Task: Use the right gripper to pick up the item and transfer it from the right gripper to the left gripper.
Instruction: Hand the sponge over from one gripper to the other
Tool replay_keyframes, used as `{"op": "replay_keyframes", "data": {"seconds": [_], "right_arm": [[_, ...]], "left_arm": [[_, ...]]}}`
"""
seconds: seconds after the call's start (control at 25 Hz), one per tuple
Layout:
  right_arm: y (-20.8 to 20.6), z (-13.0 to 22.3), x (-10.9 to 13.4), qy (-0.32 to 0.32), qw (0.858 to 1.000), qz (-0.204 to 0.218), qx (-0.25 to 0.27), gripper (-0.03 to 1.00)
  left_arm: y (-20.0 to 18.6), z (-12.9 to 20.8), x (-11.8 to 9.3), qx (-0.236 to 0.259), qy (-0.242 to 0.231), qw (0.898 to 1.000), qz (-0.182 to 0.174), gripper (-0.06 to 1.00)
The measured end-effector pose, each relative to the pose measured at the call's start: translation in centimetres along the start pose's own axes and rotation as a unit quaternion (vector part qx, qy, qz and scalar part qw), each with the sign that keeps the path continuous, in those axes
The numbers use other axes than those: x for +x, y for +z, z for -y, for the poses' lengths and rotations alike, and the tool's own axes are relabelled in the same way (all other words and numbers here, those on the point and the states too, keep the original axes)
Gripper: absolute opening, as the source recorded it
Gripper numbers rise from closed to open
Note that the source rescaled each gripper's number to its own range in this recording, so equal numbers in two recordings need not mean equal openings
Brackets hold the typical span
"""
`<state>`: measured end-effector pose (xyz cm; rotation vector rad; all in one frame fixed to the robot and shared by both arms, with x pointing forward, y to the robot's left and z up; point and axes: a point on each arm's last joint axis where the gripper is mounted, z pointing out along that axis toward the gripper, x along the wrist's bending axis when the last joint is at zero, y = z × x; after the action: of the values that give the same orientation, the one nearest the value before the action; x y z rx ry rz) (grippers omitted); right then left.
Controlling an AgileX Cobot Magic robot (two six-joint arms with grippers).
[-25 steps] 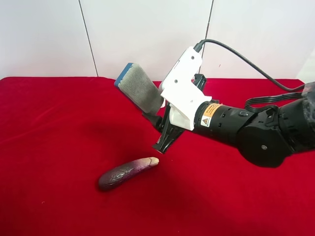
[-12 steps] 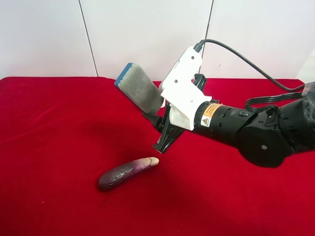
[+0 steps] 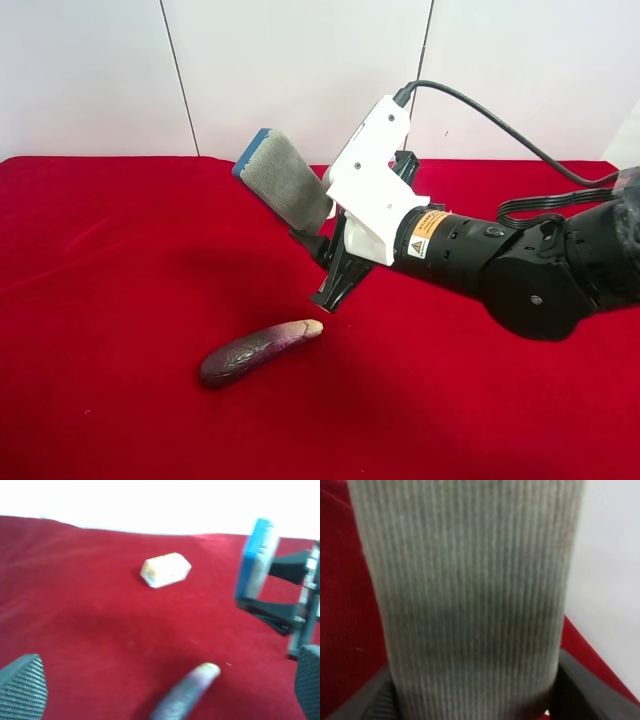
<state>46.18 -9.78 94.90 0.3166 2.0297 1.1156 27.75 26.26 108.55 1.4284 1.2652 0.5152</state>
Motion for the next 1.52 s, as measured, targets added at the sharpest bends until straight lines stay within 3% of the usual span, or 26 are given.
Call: {"op": "replay_keyframes", "data": {"seconds": [0.36,0.6,0.88,1.24,1.52], "right_arm": [[0.0,0.0,0.0,0.0,1.0,0.0,0.0,0.0],[0.0,0.0,0.0,0.0,1.0,0.0,0.0,0.0],[0.0,0.0,0.0,0.0,1.0,0.0,0.0,0.0],[0.0,0.0,0.0,0.0,1.0,0.0,0.0,0.0],[0.0,0.0,0.0,0.0,1.0,0.0,0.0,0.0]], "left_arm": [[5.9,-2.3,1.3,0.033,0.007,0.998,0.05,1.0],[8.4,-2.5,1.8,0.053,0.044,0.996,0.064,1.0],[9.8,-3.1,-0.2,0.046,0.129,0.987,0.089,1.0],[14.7,-2.8,-3.9,0.04,0.15,0.981,0.116,1.0],[19.0,-3.5,-5.9,0.076,0.135,0.98,0.123,1.0]]}}
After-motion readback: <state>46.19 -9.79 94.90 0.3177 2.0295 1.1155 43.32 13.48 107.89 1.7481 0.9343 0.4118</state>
